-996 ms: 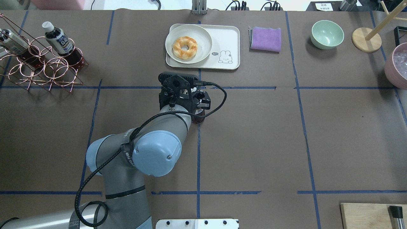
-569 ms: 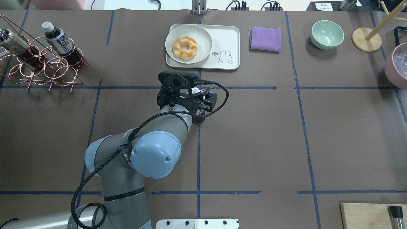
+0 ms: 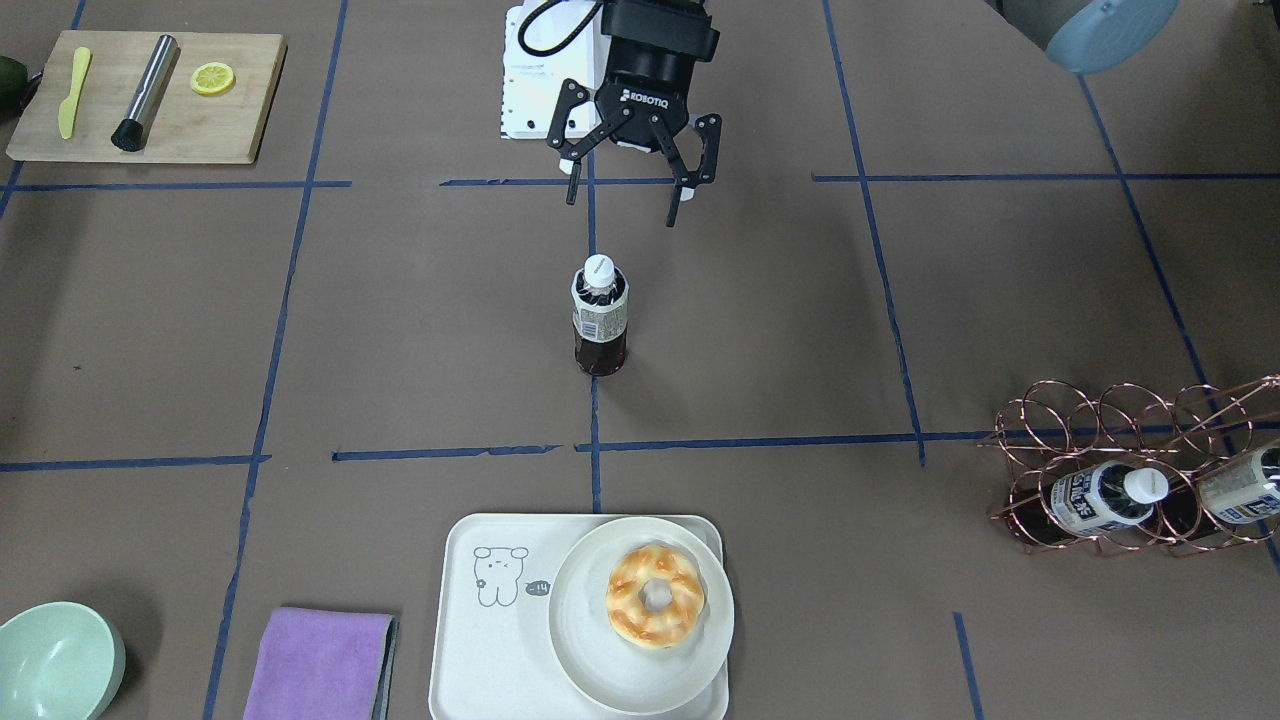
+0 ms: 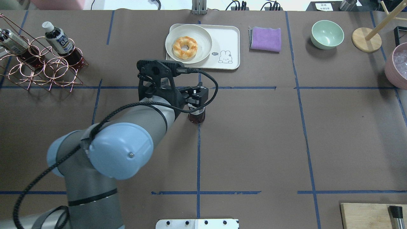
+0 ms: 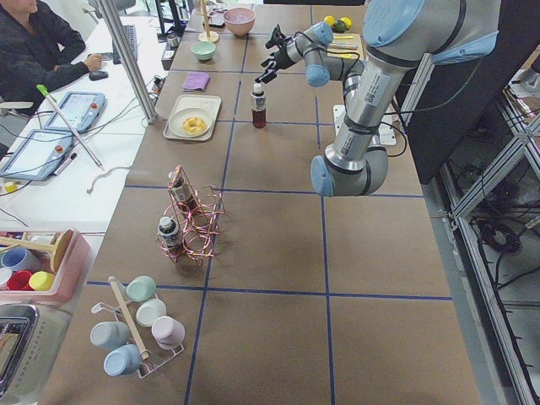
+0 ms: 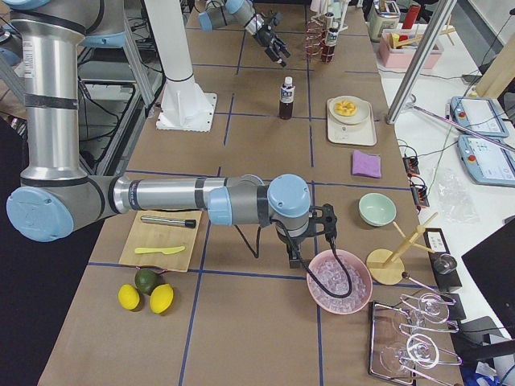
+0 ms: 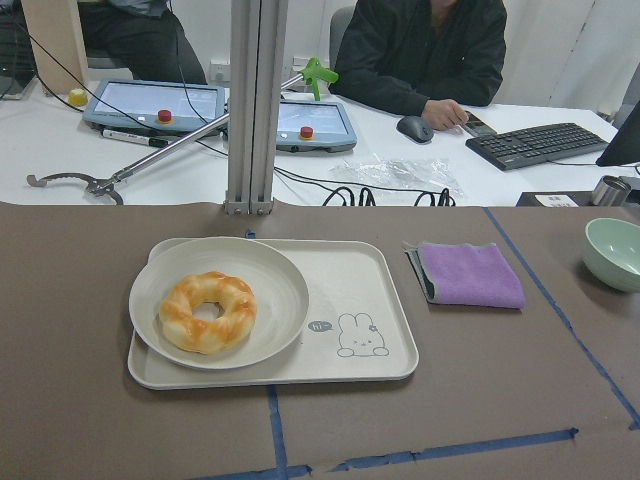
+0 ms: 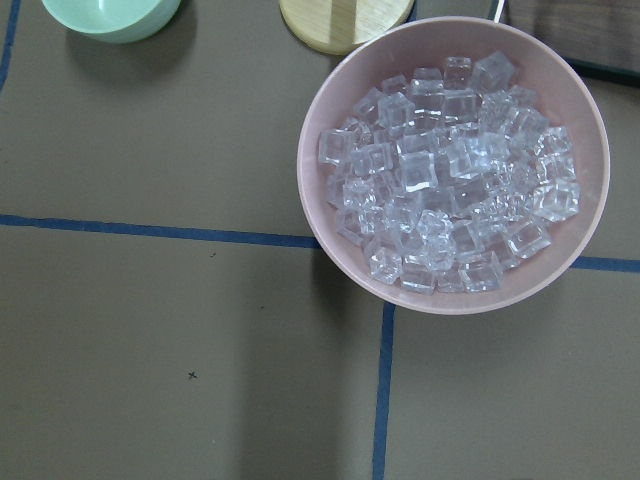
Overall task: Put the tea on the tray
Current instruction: 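Withdraw the left arm to rest while the right arm reaches toward the bottle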
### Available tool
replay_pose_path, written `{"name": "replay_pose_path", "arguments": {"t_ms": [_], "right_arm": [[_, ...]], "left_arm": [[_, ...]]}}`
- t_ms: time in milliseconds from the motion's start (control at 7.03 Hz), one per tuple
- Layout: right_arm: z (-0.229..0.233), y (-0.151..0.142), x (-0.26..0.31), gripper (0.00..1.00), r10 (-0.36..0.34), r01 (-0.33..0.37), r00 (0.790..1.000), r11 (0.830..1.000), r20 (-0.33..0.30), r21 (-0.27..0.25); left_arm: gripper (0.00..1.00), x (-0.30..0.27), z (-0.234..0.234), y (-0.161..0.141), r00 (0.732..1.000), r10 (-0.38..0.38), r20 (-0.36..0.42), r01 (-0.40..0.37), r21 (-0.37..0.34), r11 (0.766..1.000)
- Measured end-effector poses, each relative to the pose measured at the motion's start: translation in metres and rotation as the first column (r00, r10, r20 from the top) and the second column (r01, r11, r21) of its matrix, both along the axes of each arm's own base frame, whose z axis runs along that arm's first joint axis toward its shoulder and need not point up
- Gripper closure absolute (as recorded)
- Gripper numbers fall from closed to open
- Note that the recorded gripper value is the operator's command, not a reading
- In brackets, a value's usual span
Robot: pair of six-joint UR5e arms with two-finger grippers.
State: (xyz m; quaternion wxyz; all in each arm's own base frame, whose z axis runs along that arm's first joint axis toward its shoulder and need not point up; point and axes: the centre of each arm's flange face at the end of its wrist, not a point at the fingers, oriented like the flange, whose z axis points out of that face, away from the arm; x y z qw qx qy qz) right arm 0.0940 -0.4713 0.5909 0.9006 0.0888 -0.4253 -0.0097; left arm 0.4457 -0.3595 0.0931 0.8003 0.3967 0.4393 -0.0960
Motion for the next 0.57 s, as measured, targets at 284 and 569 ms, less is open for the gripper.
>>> {"name": "replay_pose_path", "arguments": {"t_ms": [284,569], "right_arm": [[-0.061,-0.014,-0.012,0.00,0.057,-0.057,0.998,0.998,0.017,0.015],[-0.141,-0.039,-0.051,0.00,0.085,-0.087,0.995,0.996,0.052,0.031]], "left_arm": [[0.00,-0.054,0.041,-0.009,0.994,0.079,0.075,-0.076,-0.039,0.996],[0.00,-0.095,0.110,-0.019,0.970,0.153,0.189,-0.134,-0.113,0.985]]}}
